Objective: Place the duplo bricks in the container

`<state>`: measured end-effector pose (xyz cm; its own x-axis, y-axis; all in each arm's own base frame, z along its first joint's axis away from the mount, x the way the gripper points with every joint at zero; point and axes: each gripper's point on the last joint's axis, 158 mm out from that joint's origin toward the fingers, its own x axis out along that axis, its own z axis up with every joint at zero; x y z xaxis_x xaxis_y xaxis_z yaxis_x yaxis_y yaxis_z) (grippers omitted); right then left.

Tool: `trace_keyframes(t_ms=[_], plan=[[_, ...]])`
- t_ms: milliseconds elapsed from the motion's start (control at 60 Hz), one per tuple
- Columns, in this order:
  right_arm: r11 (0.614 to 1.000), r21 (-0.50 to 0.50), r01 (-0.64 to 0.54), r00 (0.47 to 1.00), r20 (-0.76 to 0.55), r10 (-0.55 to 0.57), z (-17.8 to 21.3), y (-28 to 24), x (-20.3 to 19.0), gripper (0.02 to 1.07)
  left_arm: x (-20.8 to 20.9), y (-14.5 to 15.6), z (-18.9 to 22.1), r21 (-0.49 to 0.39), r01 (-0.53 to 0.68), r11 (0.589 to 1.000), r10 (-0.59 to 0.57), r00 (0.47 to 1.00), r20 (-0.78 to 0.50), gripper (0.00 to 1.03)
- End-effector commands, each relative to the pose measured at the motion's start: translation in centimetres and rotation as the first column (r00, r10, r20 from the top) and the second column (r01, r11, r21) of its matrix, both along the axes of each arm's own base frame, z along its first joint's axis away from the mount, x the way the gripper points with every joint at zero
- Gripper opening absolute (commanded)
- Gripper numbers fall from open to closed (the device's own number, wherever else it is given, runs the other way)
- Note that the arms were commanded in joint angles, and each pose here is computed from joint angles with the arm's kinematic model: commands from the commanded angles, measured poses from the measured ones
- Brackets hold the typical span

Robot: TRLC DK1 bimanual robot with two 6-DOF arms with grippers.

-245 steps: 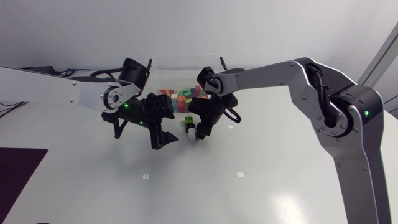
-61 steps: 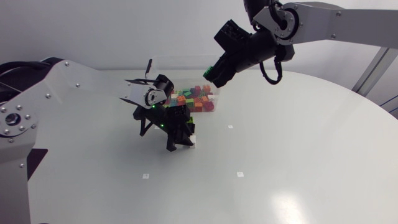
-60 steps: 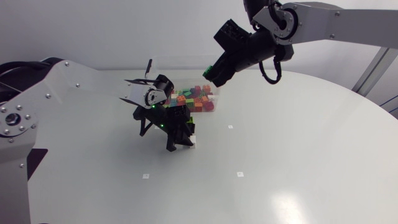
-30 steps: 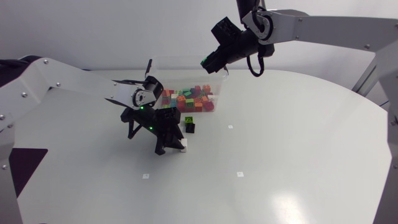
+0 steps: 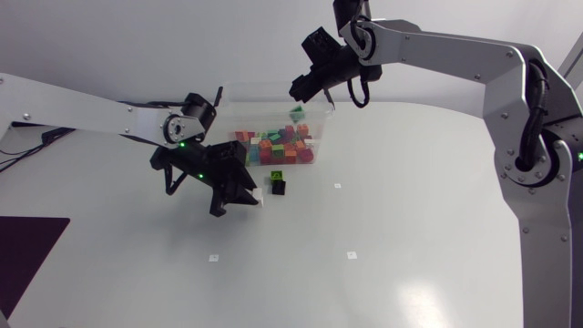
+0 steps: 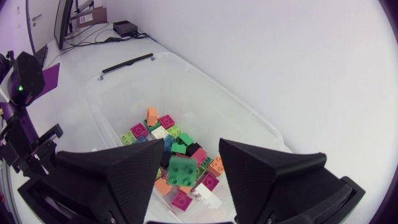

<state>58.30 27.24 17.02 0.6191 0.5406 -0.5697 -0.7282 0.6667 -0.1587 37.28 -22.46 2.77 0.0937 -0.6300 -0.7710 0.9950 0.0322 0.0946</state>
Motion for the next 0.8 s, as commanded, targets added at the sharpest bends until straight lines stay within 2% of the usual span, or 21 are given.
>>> trace_keyframes(t_ms=[0, 217, 433, 617, 783], plan=[[1.000, 0.007, 0.013, 1.000, -0.016, -0.013, -0.1, 0.0, 0.2, 0.89, 0.9, 0.3, 3.2, -0.048, -0.019, 0.999, 0.021, 0.999, 0.050, 0.28], [1.000, 0.017, 0.012, 1.000, 0.014, -0.012, 2.5, -0.7, -1.4, 0.89, 4.0, 0.3, 9.3, -0.159, -0.078, 0.984, 0.097, 0.988, 0.118, 0.28], [1.000, 0.007, -0.012, 1.000, 0.026, 0.012, 3.3, -1.2, -5.3, 0.89, 7.1, 0.0, 14.2, -0.265, -0.133, 0.955, 0.180, 0.970, 0.161, 0.28], [0.999, -0.023, -0.029, 1.000, 0.009, 0.029, 2.1, -2.4, -8.4, 0.89, 11.8, -0.1, 17.2, -0.383, -0.217, 0.898, 0.307, 0.932, 0.193, 0.28], [0.997, -0.064, -0.047, 0.999, -0.027, 0.046, -0.8, -3.7, -11.2, 0.89, 16.7, 0.4, 18.0, -0.431, -0.307, 0.848, 0.417, 0.890, 0.186, 0.28]])
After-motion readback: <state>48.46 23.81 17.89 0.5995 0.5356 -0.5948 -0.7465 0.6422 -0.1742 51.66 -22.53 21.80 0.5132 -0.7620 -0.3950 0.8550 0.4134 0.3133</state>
